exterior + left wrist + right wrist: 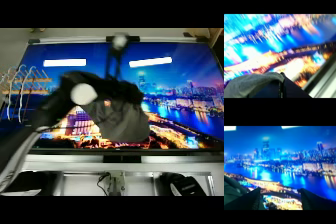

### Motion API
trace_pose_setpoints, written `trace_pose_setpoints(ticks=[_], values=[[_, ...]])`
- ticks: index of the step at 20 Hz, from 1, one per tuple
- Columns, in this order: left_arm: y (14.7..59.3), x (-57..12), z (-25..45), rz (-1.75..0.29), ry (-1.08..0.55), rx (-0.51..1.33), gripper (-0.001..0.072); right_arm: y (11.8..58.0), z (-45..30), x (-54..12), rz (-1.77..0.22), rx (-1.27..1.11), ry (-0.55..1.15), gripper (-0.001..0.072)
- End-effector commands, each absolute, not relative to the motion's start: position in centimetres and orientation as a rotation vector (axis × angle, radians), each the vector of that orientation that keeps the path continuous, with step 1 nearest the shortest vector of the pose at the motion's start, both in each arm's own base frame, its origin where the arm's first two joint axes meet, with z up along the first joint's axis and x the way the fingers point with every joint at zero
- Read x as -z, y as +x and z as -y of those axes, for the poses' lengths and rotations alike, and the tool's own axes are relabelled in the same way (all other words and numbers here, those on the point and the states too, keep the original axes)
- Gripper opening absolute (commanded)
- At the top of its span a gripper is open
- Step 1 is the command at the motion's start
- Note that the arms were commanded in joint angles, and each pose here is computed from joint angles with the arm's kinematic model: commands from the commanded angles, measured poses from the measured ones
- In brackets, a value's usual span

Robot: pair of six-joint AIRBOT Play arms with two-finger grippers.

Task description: Fold the shirts.

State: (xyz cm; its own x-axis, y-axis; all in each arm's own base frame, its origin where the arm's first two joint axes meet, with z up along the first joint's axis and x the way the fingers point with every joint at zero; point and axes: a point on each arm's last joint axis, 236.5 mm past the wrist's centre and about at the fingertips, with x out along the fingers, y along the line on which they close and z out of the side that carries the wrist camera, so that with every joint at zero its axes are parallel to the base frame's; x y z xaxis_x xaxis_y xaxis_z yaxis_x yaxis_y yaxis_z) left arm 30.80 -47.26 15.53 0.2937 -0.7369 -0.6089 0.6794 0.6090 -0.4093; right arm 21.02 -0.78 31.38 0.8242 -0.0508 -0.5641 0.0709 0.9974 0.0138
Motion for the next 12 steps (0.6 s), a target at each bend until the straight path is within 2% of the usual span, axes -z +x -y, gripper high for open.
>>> trace_pose_setpoints(ticks=[1, 3, 5, 8, 10, 12], values=[[26.1, -4.6, 52.7, -1.136, -0.127, 1.005, 0.0097, 19.0, 1.0, -26.0, -0.816, 0.107, 0.047, 0.0593], [27.3, -3.8, 51.1, -1.188, -0.095, 0.989, 0.0706, 20.6, 0.5, -22.2, -0.907, 0.121, 0.024, 0.0595], [32.0, -5.4, 44.8, -1.191, 0.024, 0.912, 0.0717, 22.7, -0.5, -17.4, -1.002, 0.108, -0.017, 0.0595], [40.5, -7.1, 29.7, -1.218, 0.097, 0.586, 0.0709, 26.5, -2.7, -10.4, -1.09, 0.054, -0.048, 0.0596], [41.9, -5.2, 20.0, -1.374, 0.036, 0.4, 0.0709, 28.8, -4.8, -6.5, -1.151, -0.002, -0.016, 0.0596], [41.8, -1.8, 13.8, -1.489, -0.058, 0.276, 0.0709, 30.7, -6.9, -3.1, -1.23, -0.081, 0.083, 0.0641]])
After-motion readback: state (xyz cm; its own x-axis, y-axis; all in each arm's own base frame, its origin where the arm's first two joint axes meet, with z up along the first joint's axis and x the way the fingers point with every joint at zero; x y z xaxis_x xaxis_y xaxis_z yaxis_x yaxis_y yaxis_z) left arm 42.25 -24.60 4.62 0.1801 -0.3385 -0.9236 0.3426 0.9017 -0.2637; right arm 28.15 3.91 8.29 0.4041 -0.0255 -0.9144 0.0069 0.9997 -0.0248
